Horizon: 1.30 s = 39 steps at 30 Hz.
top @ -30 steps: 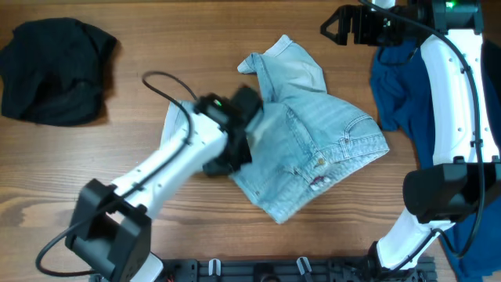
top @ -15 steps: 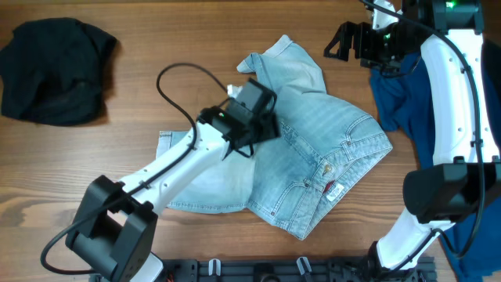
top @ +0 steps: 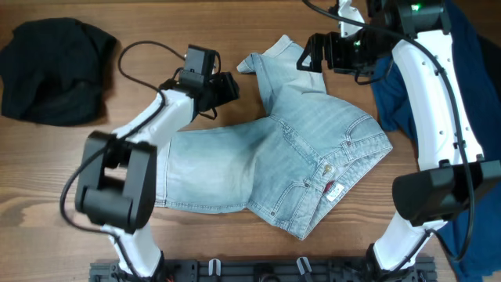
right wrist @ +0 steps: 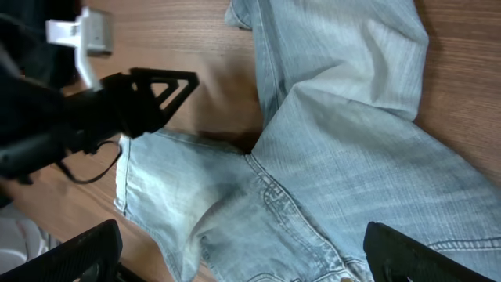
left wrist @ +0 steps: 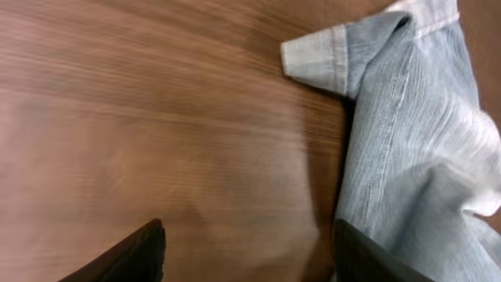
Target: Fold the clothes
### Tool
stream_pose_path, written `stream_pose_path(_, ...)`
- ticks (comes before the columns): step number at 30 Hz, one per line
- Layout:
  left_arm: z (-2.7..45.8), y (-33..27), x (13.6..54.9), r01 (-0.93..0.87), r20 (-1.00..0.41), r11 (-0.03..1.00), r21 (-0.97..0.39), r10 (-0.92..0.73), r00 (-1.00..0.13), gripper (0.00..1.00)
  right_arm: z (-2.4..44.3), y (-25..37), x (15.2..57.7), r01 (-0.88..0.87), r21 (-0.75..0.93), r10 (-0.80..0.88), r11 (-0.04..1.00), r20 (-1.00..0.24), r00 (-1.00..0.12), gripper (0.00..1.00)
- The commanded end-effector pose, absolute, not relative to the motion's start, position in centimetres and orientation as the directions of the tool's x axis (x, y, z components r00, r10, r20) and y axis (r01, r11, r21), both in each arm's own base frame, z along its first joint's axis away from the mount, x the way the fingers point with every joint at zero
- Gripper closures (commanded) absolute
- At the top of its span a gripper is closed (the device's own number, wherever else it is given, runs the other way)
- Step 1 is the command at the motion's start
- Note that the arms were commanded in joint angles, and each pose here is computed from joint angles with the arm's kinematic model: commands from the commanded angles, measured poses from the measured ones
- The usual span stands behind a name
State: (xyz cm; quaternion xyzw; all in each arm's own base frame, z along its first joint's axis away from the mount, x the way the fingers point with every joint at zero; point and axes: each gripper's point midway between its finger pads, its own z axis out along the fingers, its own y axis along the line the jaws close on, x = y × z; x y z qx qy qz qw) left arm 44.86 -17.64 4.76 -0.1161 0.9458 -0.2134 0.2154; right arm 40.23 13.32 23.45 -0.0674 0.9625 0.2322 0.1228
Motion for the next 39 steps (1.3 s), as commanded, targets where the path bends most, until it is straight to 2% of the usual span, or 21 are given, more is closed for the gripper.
stream_pose_path(1,5.0,-20.1,47.4,-0.02,-0.38,0.876,-0.482,-0.23,-0.896,0.31,23.7,13.2,40.1,-0.208,0.426,-0.089,0.881,-0.283,-0.955,0.0)
stream_pose_path(11,4.4,-22.6,53.4,0.019,-0.42,0.853,-0.522,-0.237,-0.876,0.27,23.5,13.2,39.3,-0.216,0.426,-0.112,0.879,-0.256,-0.96,0.0)
stream_pose_path(18,2.3,-24.4,54.8,0.051,-0.406,0.824,-0.565,-0.224,-0.886,0.21,23.5,13.2,39.3,-0.217,0.425,-0.113,0.879,-0.256,-0.96,0.0)
stream_pose_path(21,1.8,-24.8,54.8,0.049,-0.394,0.811,-0.583,-0.23,-0.89,0.23,23.5,13.2,39.2,-0.216,0.425,-0.113,0.879,-0.254,-0.961,0.0)
stream_pose_path(23,1.6,-25.1,54.9,0.047,-0.386,0.797,-0.602,-0.24,-0.891,0.31,23.5,13.2,39.2,-0.215,0.425,-0.114,0.879,-0.252,-0.961,0.0)
stream_pose_path(24,1.4,-25.3,55.1,0.046,-0.384,0.787,-0.615,-0.248,-0.889,0.51,23.5,13.2,39.2,-0.215,0.425,-0.113,0.879,-0.252,-0.961,0.0)
stream_pose_path(25,1.5,-25.4,55.2,0.038,-0.381,0.783,-0.621,-0.26,-0.887,0.81,23.5,13.2,39.2,-0.215,0.425,-0.113,0.879,-0.252,-0.961,0.0)
stream_pose_path(26,1.5,-25.4,55.3,0.04,-0.386,0.783,-0.621,-0.261,-0.885,0.96,23.5,13.2,39.2,-0.215,0.425,-0.113,0.879,-0.252,-0.961,0.0)
stream_pose_path(33,1.1,-20.3,57.5,-0.061,-0.425,0.831,-0.552,-0.344,-0.837,0.96,23.4,13.1,39.1,-0.213,0.425,-0.113,0.88,-0.248,-0.962,0.0)
stream_pose_path(39,0.8,-10.8,57.9,-0.254,-0.374,0.833,-0.491,-0.465,-0.803,0.96,23.5,13.2,39.2,-0.216,0.425,-0.114,0.879,-0.253,-0.961,0.0)
